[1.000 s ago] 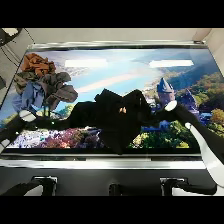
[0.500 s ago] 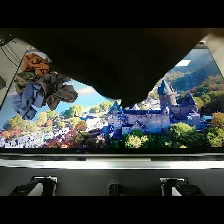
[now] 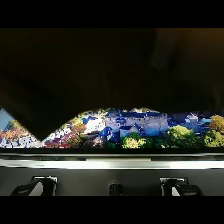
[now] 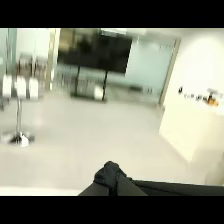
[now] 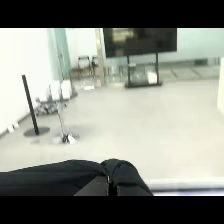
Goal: Fold the shirts.
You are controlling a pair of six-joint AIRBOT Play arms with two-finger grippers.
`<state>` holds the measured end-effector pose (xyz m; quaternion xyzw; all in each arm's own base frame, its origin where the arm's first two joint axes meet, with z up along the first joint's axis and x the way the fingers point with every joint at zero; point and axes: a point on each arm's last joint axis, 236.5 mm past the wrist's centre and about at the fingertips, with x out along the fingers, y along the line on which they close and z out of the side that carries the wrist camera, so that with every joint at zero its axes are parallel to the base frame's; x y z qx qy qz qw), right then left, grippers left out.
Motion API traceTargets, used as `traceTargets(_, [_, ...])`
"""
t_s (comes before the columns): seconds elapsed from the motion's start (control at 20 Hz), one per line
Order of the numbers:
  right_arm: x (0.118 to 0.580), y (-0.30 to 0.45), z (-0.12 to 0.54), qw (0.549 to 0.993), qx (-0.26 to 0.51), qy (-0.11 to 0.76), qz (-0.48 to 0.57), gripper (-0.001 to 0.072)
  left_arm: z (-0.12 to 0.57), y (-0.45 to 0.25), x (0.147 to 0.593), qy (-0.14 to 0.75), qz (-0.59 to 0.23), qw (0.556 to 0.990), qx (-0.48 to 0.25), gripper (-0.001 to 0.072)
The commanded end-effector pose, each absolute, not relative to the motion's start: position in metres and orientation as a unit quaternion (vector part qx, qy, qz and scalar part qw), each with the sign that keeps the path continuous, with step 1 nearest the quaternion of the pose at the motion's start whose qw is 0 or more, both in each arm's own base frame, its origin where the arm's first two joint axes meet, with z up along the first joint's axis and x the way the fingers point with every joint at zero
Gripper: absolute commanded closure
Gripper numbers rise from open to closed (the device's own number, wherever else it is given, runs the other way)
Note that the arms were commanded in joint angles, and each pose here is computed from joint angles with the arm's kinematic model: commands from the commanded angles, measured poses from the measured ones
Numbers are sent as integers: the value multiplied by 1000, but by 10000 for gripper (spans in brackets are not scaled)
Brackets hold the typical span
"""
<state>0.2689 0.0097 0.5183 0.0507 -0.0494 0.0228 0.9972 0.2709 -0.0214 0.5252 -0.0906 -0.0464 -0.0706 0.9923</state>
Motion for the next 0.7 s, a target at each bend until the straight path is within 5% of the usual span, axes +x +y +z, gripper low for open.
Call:
traceTargets(0.0, [320,4,427,991,46,128,2,656,434,-13,321,92,-68,986,-119,672])
traceTargets(0.2, [443,7,257,943,53,329,-5,655,258,0,410,261,-55,949,-166,672])
traceTargets(0.4, [552,22,136,918,163,360,-15,654,99,-13,477,373,-42,906,-196,671])
traceTargets(0.65, [590,47,46,871,287,397,-22,655,13,-32,521,421,-43,882,-208,670])
